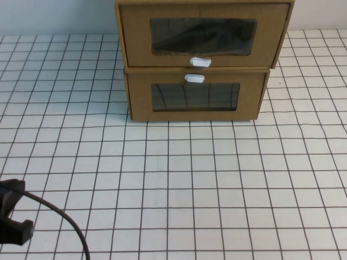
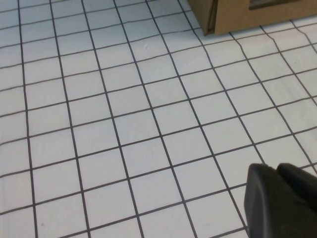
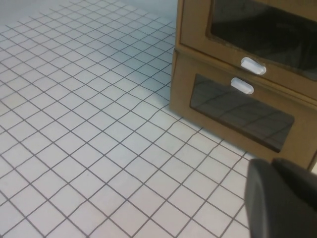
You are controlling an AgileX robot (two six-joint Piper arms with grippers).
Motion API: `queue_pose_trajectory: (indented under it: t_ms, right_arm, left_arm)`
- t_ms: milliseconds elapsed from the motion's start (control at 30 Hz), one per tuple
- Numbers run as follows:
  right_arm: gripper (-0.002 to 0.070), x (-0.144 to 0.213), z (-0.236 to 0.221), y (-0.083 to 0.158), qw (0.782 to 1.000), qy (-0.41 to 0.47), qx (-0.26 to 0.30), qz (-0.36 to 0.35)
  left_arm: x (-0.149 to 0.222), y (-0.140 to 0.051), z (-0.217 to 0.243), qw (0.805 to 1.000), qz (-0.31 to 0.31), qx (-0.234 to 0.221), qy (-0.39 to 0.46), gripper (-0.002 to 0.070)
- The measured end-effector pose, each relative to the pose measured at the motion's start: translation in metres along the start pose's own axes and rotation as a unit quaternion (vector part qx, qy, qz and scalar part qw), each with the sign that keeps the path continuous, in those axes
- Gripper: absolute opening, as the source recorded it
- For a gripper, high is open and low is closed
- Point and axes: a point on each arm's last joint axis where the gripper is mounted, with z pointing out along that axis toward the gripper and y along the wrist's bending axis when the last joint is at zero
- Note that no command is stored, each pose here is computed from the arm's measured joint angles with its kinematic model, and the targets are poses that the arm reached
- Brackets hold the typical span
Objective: Close the shoe box
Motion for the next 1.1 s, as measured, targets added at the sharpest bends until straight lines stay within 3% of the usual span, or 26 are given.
queue_pose_trajectory:
  t_ms: [333,533,700,933,1100]
  right_arm:
    - [-0.0015,0.014,-0.024,0.001,0.998,0.044,0.034,-0.009]
    - [-0.0015,0.012,-0.028,-0.01,0.992,0.034,0.104,-0.069]
    - [-0.0015,0.013,-0.024,-0.019,0.988,0.001,0.149,-0.051]
    - [-0.0015,0.07,-0.023,-0.029,0.965,-0.089,0.245,-0.023]
    - [-0.0015,0.128,-0.024,-0.029,0.945,-0.114,0.304,0.043]
  left_arm:
    - [0.0,0.0,0.0,1.0,0.0,0.0,0.0,-0.0002]
    - [0.0,0.0,0.0,1.0,0.0,0.0,0.001,-0.0002]
    - [0.0,0.0,0.0,1.0,0.0,0.0,0.001,-0.0002]
    - [0.0,0.0,0.0,1.0,0.0,0.0,0.001,-0.0002]
    - [0.0,0.0,0.001,1.0,-0.001,0.001,0.004,-0.0002]
